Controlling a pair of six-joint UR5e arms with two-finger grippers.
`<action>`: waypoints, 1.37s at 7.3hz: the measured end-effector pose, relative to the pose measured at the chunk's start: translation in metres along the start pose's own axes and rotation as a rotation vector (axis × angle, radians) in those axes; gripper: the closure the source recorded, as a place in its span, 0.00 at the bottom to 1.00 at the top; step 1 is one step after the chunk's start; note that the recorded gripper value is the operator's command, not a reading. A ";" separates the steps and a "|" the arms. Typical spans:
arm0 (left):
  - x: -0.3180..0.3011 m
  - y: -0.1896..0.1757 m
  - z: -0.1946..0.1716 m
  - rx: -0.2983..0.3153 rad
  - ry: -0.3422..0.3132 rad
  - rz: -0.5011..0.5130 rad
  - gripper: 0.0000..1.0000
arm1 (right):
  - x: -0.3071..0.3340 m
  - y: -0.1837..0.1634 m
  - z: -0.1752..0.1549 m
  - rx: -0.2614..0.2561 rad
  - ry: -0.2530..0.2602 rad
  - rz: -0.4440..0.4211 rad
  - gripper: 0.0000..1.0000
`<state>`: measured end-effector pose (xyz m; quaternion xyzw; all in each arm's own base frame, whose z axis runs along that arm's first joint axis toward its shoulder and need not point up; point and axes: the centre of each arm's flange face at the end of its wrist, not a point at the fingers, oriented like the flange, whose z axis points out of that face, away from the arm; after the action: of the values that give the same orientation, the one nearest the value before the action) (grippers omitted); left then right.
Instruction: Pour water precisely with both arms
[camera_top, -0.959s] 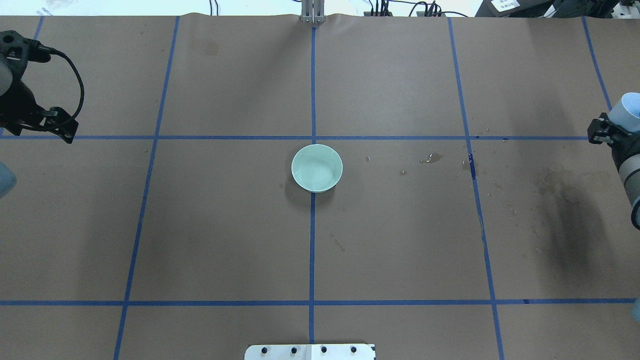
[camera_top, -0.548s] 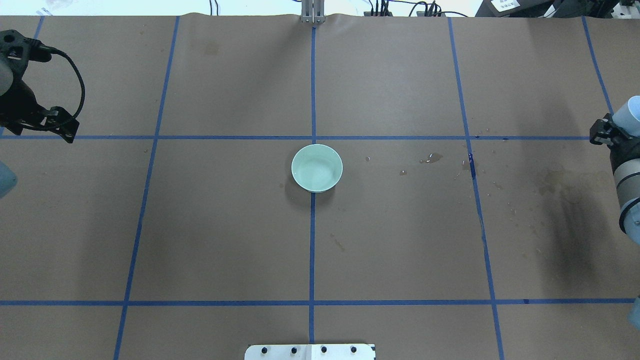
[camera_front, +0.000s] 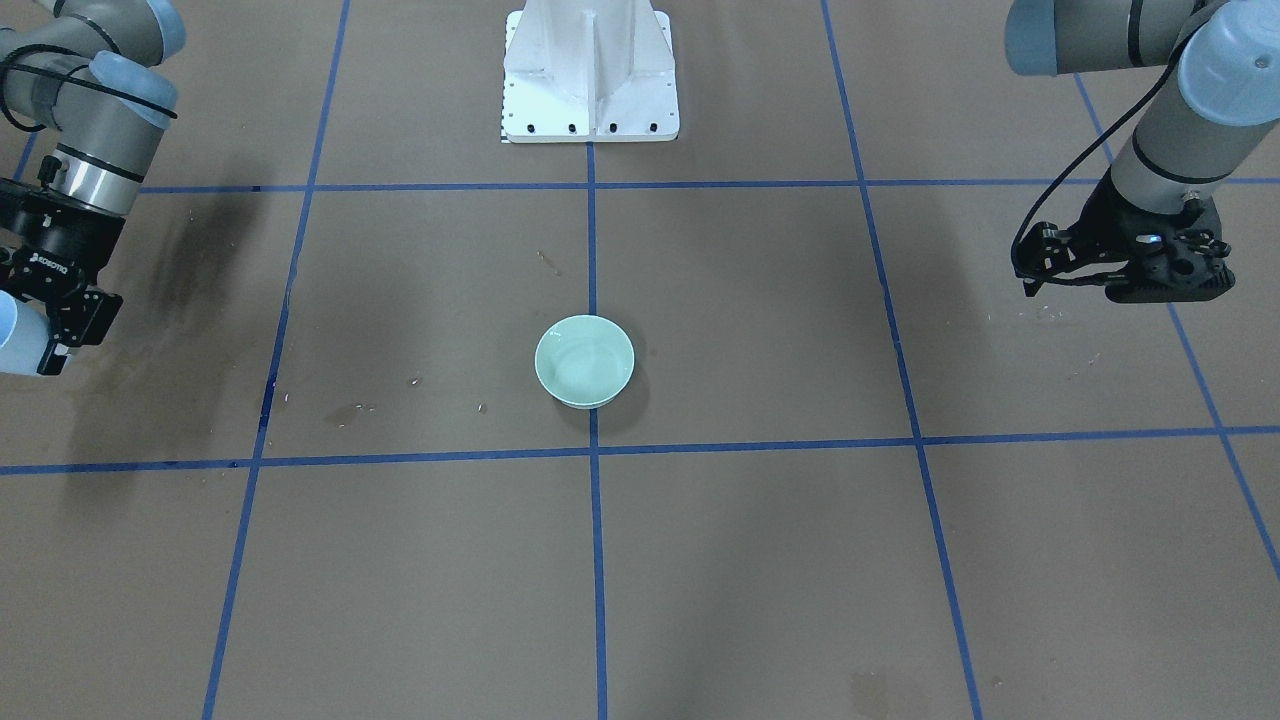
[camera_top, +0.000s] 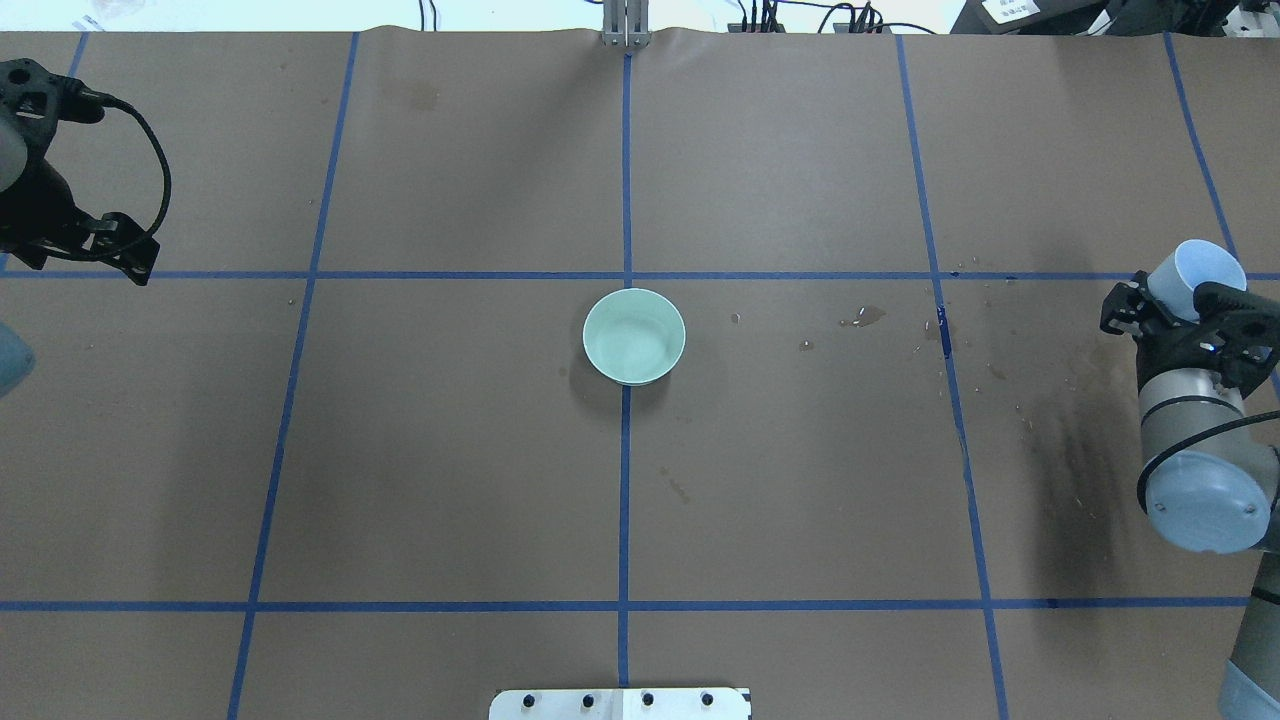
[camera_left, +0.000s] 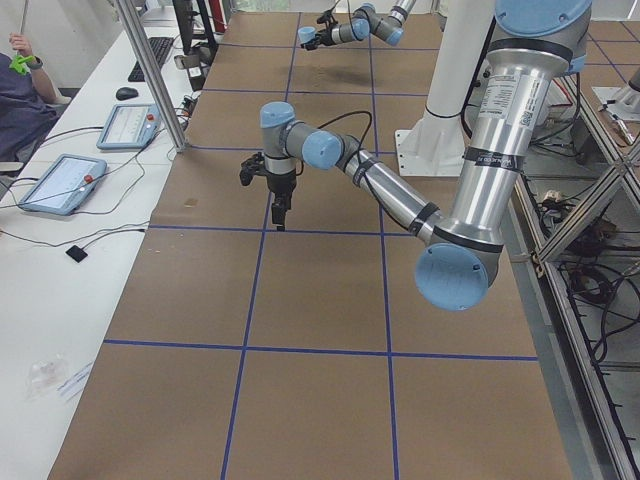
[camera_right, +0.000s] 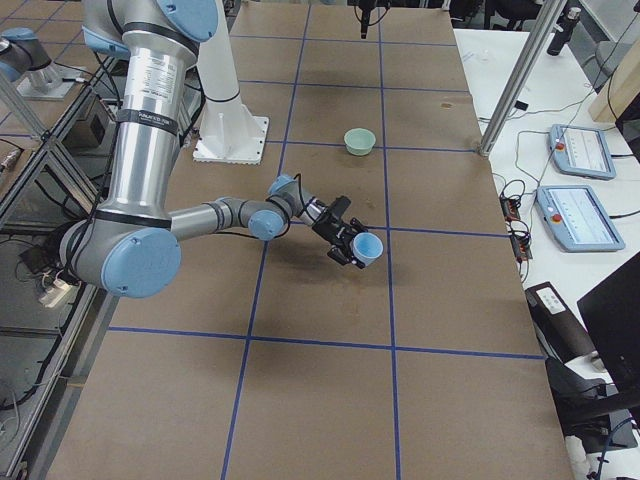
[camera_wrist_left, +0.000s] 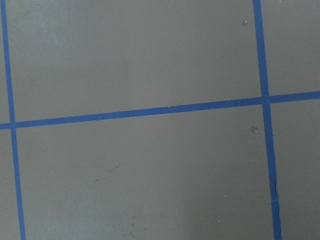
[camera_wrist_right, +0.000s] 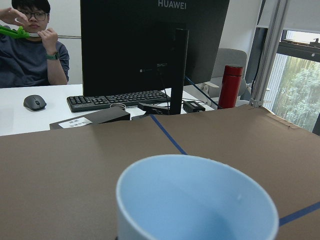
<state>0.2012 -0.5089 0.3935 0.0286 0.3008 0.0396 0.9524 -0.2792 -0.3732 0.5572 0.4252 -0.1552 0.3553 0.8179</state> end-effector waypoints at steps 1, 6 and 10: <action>0.000 0.000 0.000 0.000 0.000 0.000 0.00 | -0.003 0.013 -0.008 0.018 0.009 -0.003 1.00; -0.001 0.000 0.000 -0.001 -0.001 0.001 0.00 | 0.015 0.062 -0.009 0.057 0.056 0.009 1.00; -0.001 0.000 0.000 -0.002 -0.002 0.000 0.00 | 0.036 0.090 0.005 0.065 0.093 -0.034 1.00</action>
<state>0.2002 -0.5088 0.3947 0.0279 0.2997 0.0398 0.9528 -0.3174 -0.3266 0.6330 0.4372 -0.0980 0.3656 0.8159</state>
